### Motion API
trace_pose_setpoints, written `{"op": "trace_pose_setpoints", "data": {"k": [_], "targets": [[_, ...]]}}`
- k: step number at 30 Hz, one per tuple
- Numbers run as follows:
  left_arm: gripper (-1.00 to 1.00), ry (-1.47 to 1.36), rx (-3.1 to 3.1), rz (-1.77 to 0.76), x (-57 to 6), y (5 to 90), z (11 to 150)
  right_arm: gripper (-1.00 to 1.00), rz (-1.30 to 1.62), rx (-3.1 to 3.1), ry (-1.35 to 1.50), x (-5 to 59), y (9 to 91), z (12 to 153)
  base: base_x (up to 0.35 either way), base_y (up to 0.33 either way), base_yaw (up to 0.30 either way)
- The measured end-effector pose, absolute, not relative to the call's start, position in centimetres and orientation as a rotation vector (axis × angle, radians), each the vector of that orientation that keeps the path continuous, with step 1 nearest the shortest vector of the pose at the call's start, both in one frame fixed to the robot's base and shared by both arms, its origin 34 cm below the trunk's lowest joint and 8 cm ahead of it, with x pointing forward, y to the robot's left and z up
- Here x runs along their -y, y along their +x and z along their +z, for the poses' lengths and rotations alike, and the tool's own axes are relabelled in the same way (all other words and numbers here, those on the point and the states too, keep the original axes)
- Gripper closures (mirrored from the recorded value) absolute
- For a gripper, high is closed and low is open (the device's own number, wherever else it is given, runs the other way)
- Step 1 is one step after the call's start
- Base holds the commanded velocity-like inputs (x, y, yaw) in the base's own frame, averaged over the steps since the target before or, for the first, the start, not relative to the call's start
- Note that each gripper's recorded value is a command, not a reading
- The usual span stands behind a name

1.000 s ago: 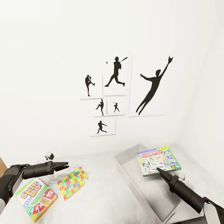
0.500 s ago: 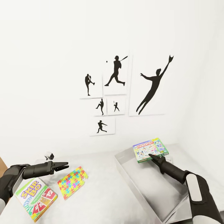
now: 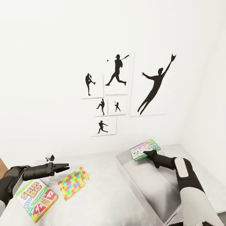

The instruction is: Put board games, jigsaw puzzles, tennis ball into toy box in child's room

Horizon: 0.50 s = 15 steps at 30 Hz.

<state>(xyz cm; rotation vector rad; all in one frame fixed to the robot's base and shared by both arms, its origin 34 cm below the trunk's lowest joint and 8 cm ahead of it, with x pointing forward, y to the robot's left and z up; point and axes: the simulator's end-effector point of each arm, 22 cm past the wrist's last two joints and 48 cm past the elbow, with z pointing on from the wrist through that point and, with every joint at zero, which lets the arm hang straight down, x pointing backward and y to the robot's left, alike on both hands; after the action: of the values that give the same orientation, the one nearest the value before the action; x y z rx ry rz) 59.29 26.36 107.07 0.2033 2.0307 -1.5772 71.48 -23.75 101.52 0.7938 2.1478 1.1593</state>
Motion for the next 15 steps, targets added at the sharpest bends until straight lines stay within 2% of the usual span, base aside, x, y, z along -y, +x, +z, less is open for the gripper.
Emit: {"op": "trace_pose_setpoints", "data": {"k": [15], "targets": [[-1.00,0.189,-2.046,-1.584,-26.4,59.5,106.1,1.00,1.120,-2.222,0.818,23.6,71.6,99.6,0.000,0.000,0.000]]}}
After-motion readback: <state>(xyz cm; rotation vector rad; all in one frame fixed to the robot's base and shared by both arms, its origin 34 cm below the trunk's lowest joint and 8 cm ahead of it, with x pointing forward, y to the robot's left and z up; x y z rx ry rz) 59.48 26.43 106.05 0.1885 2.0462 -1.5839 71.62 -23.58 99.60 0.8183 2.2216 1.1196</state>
